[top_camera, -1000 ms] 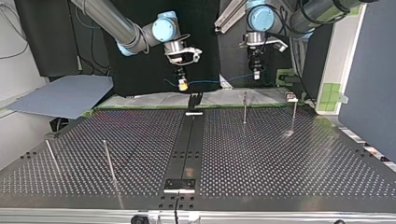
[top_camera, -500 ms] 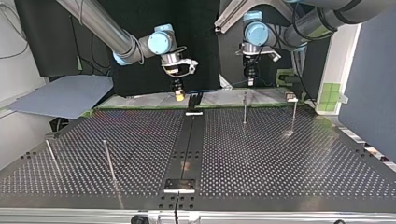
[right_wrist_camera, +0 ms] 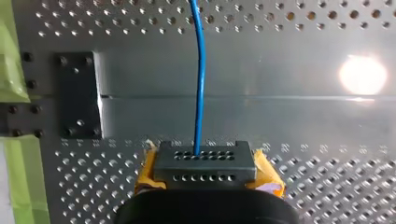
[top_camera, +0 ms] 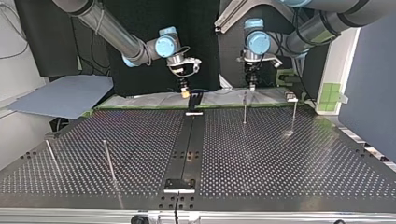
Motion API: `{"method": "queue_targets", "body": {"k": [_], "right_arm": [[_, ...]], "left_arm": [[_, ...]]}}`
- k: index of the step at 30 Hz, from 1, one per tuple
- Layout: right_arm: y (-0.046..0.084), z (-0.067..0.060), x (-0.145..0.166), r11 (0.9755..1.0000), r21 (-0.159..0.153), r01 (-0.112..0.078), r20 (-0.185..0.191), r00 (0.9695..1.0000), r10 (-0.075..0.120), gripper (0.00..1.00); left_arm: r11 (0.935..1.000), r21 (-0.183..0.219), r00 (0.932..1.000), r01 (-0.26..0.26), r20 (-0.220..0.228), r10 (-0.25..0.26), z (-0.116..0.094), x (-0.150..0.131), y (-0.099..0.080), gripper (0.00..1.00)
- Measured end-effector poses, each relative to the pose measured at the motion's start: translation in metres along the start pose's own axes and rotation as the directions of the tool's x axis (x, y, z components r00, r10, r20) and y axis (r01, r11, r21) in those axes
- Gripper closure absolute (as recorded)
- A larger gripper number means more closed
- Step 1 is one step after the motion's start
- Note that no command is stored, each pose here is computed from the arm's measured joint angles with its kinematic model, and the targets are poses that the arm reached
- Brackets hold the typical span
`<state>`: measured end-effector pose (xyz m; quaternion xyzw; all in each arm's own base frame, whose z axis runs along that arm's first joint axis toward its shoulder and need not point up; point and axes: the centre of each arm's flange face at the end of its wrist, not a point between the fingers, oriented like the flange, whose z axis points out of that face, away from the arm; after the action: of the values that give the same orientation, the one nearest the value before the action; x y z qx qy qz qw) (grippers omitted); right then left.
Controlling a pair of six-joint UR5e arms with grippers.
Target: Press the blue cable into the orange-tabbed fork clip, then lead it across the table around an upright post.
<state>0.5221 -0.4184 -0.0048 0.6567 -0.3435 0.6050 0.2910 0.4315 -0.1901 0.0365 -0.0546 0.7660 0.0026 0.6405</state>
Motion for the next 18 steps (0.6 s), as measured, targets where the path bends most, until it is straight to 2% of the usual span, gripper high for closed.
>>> {"method": "queue_targets", "body": {"k": [6, 12, 18], "right_arm": [[-0.008, 0.009, -0.015, 0.9998, 0.021, 0.002, 0.01, 0.9999, -0.002, 1.0], [-0.013, 0.014, -0.027, 0.9996, 0.029, 0.003, 0.024, 0.9997, -0.003, 1.0], [-0.013, 0.016, -0.028, 0.9996, 0.03, 0.003, 0.023, 0.9997, -0.004, 1.0]], "left_arm": [[0.9998, -0.019, 0.9999, 0.004, -0.01, -0.004, 0.007, 0.0, 0.007, 1.0], [0.9994, -0.033, 0.9992, -0.002, -0.039, 0.0, 0.009, 0.02, 0.014, 1.0], [0.9993, -0.037, 0.999, 0.003, -0.045, -0.005, 0.017, 0.033, 0.017, 1.0]]}}
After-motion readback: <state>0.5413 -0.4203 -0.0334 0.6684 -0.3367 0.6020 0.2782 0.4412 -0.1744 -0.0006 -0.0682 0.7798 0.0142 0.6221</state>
